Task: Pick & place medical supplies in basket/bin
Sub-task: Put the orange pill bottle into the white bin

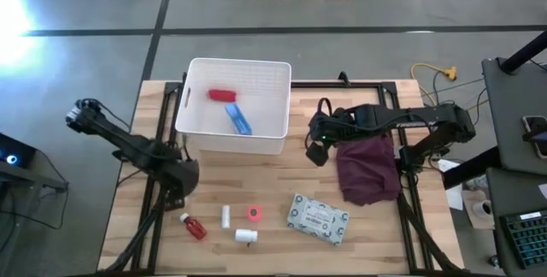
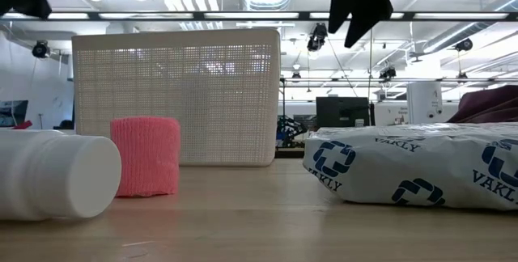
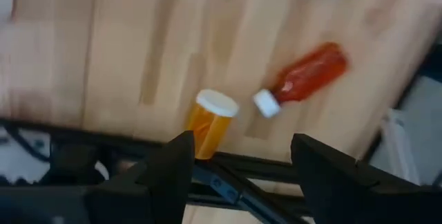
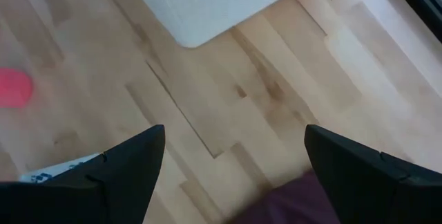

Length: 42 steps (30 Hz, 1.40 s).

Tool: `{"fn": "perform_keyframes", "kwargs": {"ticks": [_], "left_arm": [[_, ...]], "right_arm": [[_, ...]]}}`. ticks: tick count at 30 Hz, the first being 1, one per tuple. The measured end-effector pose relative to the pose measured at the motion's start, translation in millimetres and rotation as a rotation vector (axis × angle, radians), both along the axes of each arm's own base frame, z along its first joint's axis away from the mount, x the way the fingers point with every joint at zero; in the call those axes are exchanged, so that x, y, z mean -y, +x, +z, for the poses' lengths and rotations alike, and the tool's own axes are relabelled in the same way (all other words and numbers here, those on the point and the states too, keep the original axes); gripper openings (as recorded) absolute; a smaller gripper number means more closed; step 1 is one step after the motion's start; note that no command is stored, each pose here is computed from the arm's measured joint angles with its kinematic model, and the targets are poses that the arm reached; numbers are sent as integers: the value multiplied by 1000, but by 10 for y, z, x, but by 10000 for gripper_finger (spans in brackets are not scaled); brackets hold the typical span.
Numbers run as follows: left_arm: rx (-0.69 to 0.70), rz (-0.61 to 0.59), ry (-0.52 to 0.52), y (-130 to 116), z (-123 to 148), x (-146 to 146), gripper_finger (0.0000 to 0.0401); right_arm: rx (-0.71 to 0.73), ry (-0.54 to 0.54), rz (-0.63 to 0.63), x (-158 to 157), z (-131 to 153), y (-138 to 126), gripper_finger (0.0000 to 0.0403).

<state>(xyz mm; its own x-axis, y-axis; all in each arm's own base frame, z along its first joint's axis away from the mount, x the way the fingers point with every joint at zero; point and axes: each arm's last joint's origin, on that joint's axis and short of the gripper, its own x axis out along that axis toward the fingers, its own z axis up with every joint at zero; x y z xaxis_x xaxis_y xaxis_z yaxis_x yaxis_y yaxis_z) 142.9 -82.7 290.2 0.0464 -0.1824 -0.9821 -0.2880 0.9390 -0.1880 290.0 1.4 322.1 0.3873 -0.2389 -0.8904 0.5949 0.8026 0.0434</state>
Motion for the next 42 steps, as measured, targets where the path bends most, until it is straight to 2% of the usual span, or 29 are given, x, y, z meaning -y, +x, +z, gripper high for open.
{"fn": "perform_keyframes", "kwargs": {"ticks": [4,13,19,26,34,42], "left_arm": [[-130,91,24,143,-316,87,221],[-407,65,-7,327,-917,242,221],[-441,-13,17,349,-1146,296,221],[-483,-32,44,260,-1257,246,221],[-413,-88,10,228,-1394,303,225],[-476,-57,47,79,-1558,212,228]], "right_arm": [[30,-10,25,2,19,32,336],[36,4,40,-7,23,39,336],[40,21,27,-9,23,38,336],[48,52,1,-14,24,39,336],[55,65,-27,-14,25,39,336],[57,65,-30,-14,26,38,336]]}}
